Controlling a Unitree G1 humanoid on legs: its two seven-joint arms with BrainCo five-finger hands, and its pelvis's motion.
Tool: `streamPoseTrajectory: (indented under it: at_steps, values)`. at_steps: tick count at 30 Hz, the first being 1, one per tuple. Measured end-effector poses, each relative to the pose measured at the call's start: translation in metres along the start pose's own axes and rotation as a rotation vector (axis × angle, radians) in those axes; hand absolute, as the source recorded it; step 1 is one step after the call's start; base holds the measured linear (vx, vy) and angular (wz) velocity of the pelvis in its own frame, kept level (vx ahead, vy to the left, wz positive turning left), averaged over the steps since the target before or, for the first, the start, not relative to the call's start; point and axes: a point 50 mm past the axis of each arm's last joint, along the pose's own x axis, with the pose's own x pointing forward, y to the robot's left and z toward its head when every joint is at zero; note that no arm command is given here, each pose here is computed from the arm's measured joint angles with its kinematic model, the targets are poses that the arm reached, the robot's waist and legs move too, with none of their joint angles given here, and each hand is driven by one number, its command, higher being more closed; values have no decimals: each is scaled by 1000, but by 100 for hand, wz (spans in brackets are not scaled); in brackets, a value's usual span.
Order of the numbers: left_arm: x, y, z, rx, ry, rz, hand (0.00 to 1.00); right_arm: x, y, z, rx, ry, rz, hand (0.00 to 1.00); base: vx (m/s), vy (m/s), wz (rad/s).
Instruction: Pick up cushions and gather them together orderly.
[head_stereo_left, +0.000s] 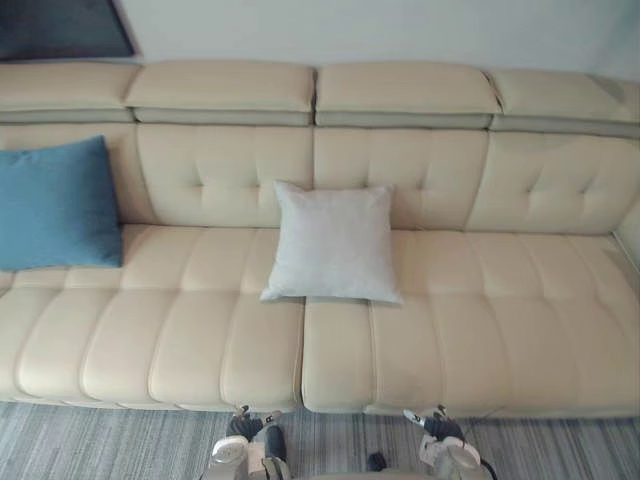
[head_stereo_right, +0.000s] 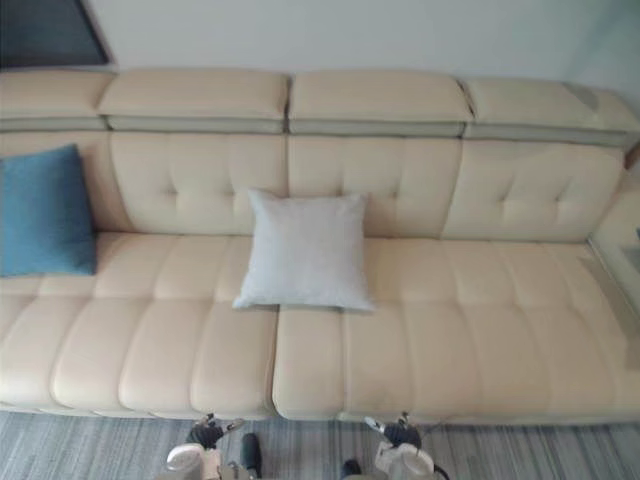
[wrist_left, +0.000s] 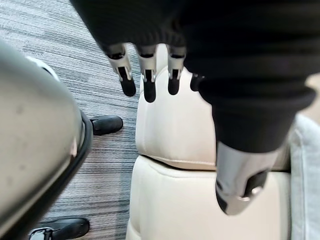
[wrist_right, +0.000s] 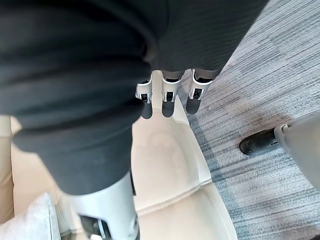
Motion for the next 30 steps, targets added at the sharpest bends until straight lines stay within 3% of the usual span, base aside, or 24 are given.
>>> streamPoseTrajectory:
  at_steps: [7,13,16,21,30]
  values:
    - [-1,15,6,-112,-23,85,0,-2,3,-7,-1,21,8,0,-64,-107,8]
    - [-3,-8,2,-137,-5,44,0,3,0,10,-31,-28,-1,0,-198,-154,-13]
    - [-4,-13,3,-149,-9,37,0,-2,-7,-7,-36,27,-29,0,-270,-50,24]
    - [-4,-11,3,-158,-4,43,0,1,-6,1,-44,4,-29,0,-174,127,-61]
    - [-3,2,-4,-172,23,70,0,-9,3,-29,8,95,-10,0,-36,182,-31]
